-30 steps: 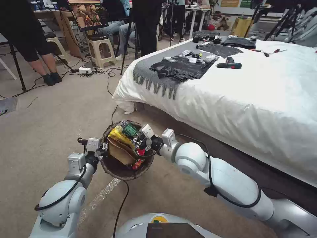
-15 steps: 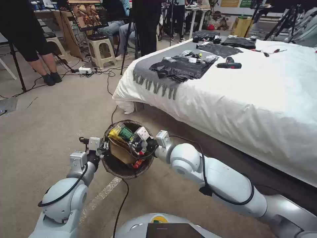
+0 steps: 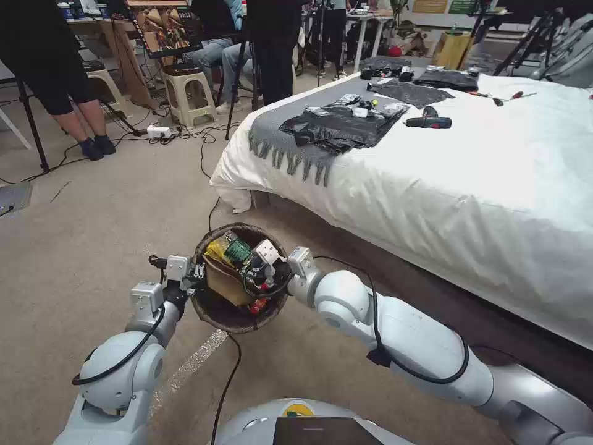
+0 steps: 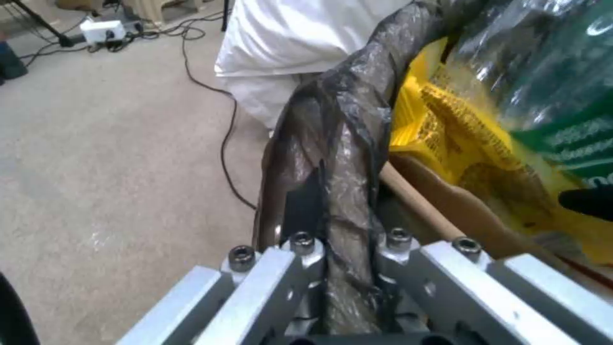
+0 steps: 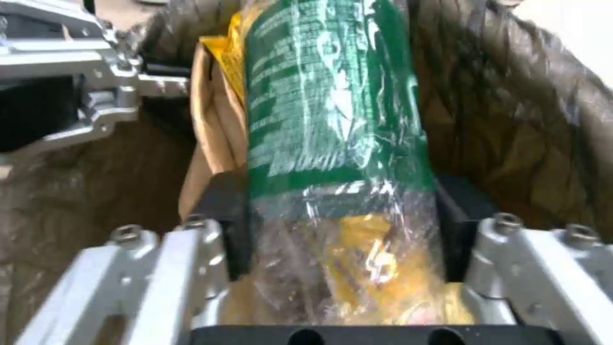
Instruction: Pick up the trash bin, then pick up the garbage from the floor and place it into the trash bin.
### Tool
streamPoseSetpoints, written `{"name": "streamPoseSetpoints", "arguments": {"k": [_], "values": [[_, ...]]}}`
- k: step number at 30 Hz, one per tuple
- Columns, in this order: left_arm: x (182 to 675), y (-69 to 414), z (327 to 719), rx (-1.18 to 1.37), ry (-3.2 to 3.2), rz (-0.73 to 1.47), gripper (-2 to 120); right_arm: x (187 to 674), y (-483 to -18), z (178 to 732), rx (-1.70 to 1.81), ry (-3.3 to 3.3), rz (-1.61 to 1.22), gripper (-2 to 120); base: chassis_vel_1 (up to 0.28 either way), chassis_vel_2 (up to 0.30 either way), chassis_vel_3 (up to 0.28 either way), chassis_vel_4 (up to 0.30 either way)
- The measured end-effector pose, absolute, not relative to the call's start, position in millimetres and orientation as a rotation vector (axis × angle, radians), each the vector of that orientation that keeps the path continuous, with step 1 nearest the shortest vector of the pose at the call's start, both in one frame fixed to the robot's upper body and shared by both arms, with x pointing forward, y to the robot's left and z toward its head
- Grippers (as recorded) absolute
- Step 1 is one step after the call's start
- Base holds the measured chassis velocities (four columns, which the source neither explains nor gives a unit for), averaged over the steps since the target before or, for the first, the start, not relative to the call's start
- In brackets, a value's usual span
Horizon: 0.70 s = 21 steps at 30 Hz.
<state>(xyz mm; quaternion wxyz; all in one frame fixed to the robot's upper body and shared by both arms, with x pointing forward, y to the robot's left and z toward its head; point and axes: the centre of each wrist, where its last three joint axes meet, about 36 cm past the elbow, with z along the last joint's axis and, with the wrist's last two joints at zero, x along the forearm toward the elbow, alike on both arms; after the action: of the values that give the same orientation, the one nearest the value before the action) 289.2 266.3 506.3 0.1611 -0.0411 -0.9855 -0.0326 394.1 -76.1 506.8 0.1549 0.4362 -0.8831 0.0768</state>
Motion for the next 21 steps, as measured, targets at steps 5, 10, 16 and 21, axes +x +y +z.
{"name": "streamPoseSetpoints", "arguments": {"k": [5,10,16,21], "values": [[289,266,506,-0.118,-2.813,-0.092,3,390,-75,511,1.256,-2.54,0.218,75,0.0,0.0,0.0,0.0],[289,266,506,-0.117,-2.812,-0.092,3,386,-74,517,1.269,-2.543,0.207,92,0.0,0.0,0.0,0.0],[288,266,507,-0.117,-2.814,-0.093,3,382,-73,527,1.287,-2.554,0.187,100,0.0,0.0,0.0,0.0],[288,265,507,-0.119,-2.814,-0.093,3,380,-75,533,1.297,-2.561,0.185,100,0.0,0.0,0.0,0.0]]}}
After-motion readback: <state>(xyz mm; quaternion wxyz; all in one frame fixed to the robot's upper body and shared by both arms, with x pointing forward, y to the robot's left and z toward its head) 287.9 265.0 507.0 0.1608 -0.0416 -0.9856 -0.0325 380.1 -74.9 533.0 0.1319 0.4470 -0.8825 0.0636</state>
